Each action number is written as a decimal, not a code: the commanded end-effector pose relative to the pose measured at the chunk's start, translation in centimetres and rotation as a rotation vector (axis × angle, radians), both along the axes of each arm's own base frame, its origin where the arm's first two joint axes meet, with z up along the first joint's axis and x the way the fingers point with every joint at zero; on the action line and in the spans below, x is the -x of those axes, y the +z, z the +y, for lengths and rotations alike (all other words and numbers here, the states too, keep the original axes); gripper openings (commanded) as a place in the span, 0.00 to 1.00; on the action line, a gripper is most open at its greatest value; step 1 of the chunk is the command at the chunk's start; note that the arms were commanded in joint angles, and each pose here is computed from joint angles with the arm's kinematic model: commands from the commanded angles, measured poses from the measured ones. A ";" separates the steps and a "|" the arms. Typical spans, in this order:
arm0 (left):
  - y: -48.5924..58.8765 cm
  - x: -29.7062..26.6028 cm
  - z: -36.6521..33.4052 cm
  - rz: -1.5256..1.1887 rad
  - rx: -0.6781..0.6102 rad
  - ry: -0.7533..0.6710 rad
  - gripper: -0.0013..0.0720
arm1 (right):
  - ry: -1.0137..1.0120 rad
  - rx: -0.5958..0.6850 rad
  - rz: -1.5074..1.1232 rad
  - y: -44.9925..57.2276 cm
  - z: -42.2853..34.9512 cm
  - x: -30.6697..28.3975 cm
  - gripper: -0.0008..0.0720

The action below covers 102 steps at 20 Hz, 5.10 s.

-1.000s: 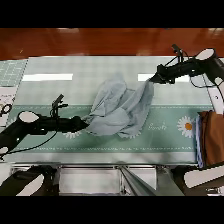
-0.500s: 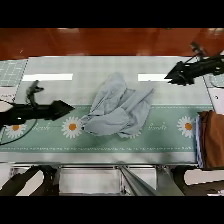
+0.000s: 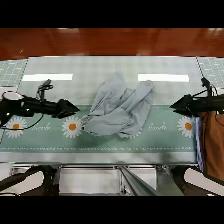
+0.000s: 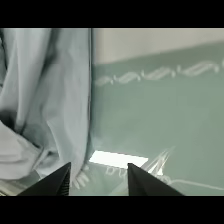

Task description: Fold the shirts.

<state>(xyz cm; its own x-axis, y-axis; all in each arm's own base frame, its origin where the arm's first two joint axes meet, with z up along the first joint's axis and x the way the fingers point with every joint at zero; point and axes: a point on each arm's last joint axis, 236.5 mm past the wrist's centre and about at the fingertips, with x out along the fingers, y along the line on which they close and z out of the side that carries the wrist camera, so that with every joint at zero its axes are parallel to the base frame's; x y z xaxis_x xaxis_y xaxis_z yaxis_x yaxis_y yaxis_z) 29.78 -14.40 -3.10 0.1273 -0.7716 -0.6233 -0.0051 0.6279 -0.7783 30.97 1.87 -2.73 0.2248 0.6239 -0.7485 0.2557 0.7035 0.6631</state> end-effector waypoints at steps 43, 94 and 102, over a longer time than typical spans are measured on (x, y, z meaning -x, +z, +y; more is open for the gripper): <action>19.7 -7.5 -2.2 -0.460 0.250 -0.037 0.06 | 0.286 0.082 -0.495 18.9 12.5 -8.6 0.04; 5.1 -11.0 13.1 -0.047 -0.327 0.175 0.71 | -0.016 0.111 -0.197 11.0 -4.5 -9.9 0.58; -4.4 -0.1 9.8 0.286 -0.121 0.129 0.71 | -0.069 -0.003 -0.013 -0.3 -1.9 -0.6 0.58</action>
